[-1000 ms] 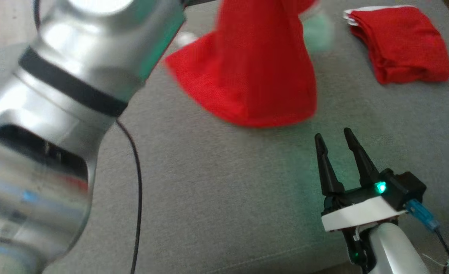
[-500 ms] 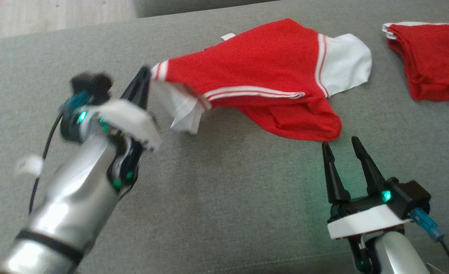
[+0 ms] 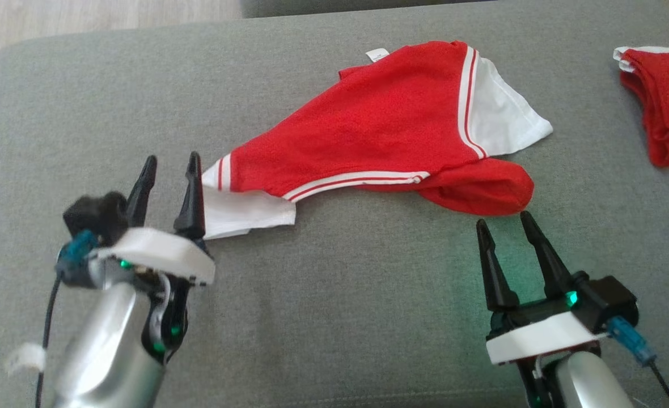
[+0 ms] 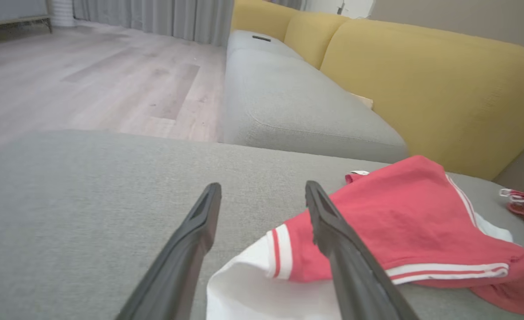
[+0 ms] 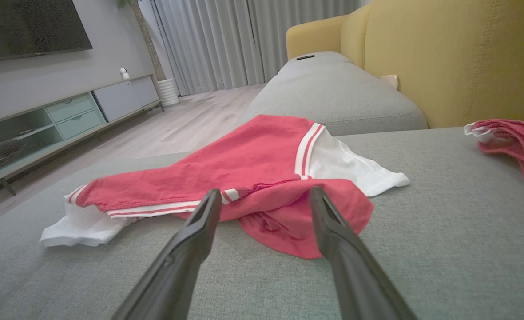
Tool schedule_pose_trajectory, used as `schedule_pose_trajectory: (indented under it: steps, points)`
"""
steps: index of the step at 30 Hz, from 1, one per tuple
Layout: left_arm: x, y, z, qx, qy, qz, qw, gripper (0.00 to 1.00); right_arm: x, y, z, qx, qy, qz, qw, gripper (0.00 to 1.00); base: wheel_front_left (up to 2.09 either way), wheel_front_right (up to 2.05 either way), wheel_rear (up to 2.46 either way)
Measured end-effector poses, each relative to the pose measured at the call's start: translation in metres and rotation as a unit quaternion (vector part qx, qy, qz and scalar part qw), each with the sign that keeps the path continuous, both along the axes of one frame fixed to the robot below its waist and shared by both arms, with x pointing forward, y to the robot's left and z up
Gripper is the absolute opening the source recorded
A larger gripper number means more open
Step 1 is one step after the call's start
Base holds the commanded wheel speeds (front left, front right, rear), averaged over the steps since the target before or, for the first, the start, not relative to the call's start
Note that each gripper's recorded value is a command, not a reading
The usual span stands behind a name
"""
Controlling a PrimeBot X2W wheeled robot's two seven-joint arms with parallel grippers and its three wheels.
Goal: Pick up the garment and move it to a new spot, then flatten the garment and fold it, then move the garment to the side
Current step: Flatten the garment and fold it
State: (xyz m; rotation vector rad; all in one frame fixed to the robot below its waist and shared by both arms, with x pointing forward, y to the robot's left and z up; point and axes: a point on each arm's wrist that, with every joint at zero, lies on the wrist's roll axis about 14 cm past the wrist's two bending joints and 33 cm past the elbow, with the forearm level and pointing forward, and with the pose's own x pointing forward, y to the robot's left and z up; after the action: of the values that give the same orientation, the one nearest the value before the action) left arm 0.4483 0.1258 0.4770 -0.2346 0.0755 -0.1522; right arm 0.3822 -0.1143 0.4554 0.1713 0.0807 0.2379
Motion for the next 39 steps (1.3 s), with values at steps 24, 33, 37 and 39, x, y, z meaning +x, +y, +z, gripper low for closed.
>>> schedule_pose_trajectory:
  steps: [24,33,37,39]
  points:
    - [-0.03,0.014,-0.113,0.103,0.135,0.0,0.985,1.0,0.006,-0.004,-0.027,-0.004,0.038,-0.005,0.999,1.0,0.0,0.0,0.0]
    - [-0.028,0.0,-0.114,0.08,0.141,-0.014,0.987,0.0,0.007,-0.008,-0.021,-0.006,0.028,-0.011,1.0,1.0,0.0,0.0,0.0]
    - [-0.036,-0.001,-0.11,0.068,0.139,-0.01,0.988,0.0,0.008,-0.008,-0.017,-0.005,0.022,-0.01,1.0,1.0,0.0,0.0,0.0]
    - [-0.041,0.002,-0.105,0.063,0.132,-0.002,0.989,0.0,0.008,-0.006,-0.015,-0.005,0.019,-0.008,1.0,1.0,0.0,0.0,0.0]
